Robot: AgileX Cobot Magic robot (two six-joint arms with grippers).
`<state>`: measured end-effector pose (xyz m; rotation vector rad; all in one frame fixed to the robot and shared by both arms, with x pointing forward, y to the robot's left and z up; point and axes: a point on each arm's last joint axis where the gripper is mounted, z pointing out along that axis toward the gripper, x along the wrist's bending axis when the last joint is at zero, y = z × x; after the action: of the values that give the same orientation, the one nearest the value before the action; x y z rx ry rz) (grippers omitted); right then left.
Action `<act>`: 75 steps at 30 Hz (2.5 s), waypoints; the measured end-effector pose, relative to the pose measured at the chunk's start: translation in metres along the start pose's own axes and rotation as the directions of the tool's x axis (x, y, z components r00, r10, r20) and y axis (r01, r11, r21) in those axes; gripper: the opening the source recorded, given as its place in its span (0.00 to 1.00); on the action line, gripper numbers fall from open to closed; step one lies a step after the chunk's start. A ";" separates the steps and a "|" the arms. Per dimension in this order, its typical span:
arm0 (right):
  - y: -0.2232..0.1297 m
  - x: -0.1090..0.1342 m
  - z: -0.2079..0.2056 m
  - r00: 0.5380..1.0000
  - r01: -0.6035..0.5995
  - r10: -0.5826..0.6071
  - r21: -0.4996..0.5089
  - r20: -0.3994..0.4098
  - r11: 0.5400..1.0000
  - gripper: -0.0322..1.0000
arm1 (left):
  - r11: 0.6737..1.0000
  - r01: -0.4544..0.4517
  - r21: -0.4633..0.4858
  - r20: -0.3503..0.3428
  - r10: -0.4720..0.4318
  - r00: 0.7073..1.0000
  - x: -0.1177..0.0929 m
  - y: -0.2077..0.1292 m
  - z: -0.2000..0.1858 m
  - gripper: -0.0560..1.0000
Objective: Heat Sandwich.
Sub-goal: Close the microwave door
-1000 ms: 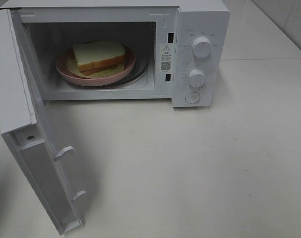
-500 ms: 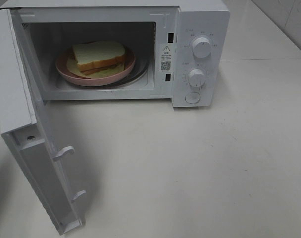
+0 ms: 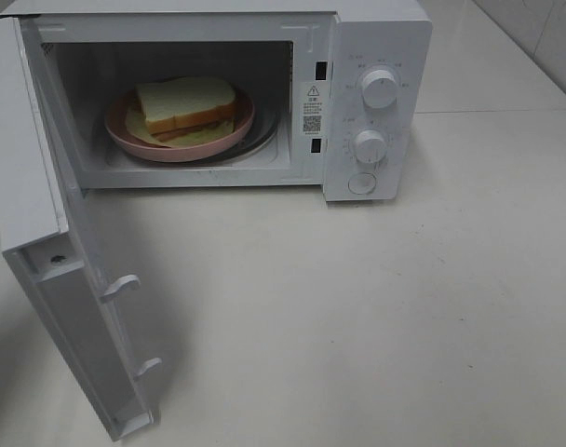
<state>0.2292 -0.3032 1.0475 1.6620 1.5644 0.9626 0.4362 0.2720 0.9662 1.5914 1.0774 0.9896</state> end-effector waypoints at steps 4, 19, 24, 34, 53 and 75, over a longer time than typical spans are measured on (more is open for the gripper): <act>0.000 0.000 0.000 1.000 0.000 0.000 0.000 0.000 1.000 0.77 | 1.000 -0.007 -0.015 0.048 0.008 0.999 -0.005 -0.001 0.004 0.05; 0.000 0.000 0.000 1.000 0.000 0.000 0.000 -0.001 1.000 0.77 | 1.000 -0.025 -0.014 0.255 0.027 0.966 -0.046 0.000 0.034 0.05; 0.000 0.000 0.000 1.000 0.000 0.000 0.000 -0.001 1.000 0.77 | 1.000 0.012 -0.016 0.255 -0.008 0.967 -0.055 0.002 0.044 0.05; 0.000 0.000 0.000 1.000 0.000 0.000 0.000 -0.001 1.000 0.77 | 0.999 0.029 -0.033 0.246 -0.019 0.969 -0.085 0.005 0.065 0.05; 0.000 0.000 0.000 1.000 0.000 0.000 0.000 -0.001 1.000 0.77 | 0.997 0.067 -0.039 0.200 -0.058 0.978 -0.134 0.009 0.111 0.05; 0.000 0.000 0.000 1.000 0.000 0.000 0.000 -0.001 1.000 0.77 | 0.990 0.115 -0.083 0.154 -0.101 0.983 -0.155 0.025 0.165 0.05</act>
<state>0.2292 -0.3032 1.0475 1.6623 1.5647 0.9636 0.5510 0.0778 0.9354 1.4917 0.9906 0.8218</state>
